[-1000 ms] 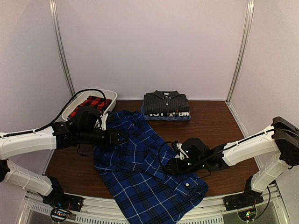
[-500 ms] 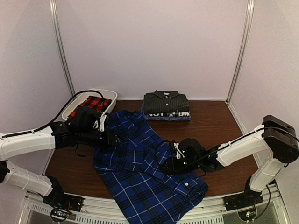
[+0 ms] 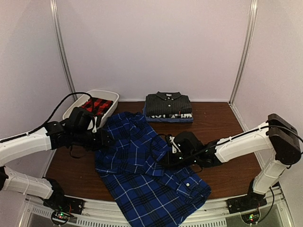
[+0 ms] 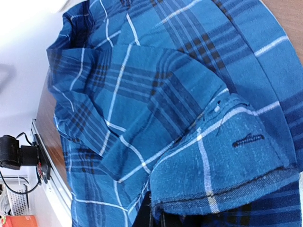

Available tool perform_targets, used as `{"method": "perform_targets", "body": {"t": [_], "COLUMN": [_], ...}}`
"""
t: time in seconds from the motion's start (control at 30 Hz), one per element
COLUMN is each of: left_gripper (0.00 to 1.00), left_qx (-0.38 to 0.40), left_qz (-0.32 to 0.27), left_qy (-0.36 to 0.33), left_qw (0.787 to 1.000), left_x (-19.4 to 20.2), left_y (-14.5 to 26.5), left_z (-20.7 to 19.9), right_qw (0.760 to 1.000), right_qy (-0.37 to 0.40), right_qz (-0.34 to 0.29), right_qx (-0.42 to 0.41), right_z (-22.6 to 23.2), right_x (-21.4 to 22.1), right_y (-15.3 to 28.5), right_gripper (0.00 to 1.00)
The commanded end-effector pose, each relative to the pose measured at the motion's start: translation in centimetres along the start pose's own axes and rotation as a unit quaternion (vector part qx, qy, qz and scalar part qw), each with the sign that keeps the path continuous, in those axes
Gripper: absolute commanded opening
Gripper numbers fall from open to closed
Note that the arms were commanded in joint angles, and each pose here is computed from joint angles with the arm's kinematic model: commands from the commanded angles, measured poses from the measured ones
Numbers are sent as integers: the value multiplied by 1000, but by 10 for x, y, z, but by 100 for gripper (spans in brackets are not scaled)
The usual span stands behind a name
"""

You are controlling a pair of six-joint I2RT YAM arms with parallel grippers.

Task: Fold and stack the long sleeve shirts
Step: Pick up the sleeve from the 1/3-folded shirt.

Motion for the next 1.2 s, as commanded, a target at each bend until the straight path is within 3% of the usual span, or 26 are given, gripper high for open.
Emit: {"method": "perform_targets", "body": {"t": [0.0, 0.13, 0.33, 0.47, 0.73, 0.9, 1.17], "left_gripper": [49, 49, 49, 50, 50, 50, 50], "left_qx": [-43, -44, -40, -51, -60, -71, -92], "left_qz": [-3, -2, 10, 21, 30, 33, 40], "left_qy": [7, -7, -28, -30, -26, -18, -28], "left_qw": [999, 999, 999, 998, 997, 997, 995], "left_x": [0, -4, -5, -5, -4, -5, -16], "left_y": [4, 2, -4, -8, -11, -12, -15], "left_z": [23, 23, 22, 27, 38, 52, 67], "right_qw": [999, 999, 999, 999, 998, 998, 998], "right_qy": [30, 27, 14, 7, -16, -29, 5], "right_qz": [-25, -25, -21, -13, 0, 7, -17], "right_qx": [17, 30, 40, 49, 61, 54, 54], "right_z": [16, 4, -10, -21, -40, -49, -15], "right_x": [-13, -8, -1, 5, 16, 27, 5], "right_y": [12, 20, 23, 16, 2, 6, 6], "right_gripper": [6, 24, 15, 29, 40, 41, 39]}}
Point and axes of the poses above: each gripper's point midway between its finger pads, its own y axis back along the fingers, its own z axis along the line the jaws close on, x = y × z, the point moved 3 cm from there along y, back along the fingers, and after that the axes turned 15 degrees about -y, right-handed, at the moved point
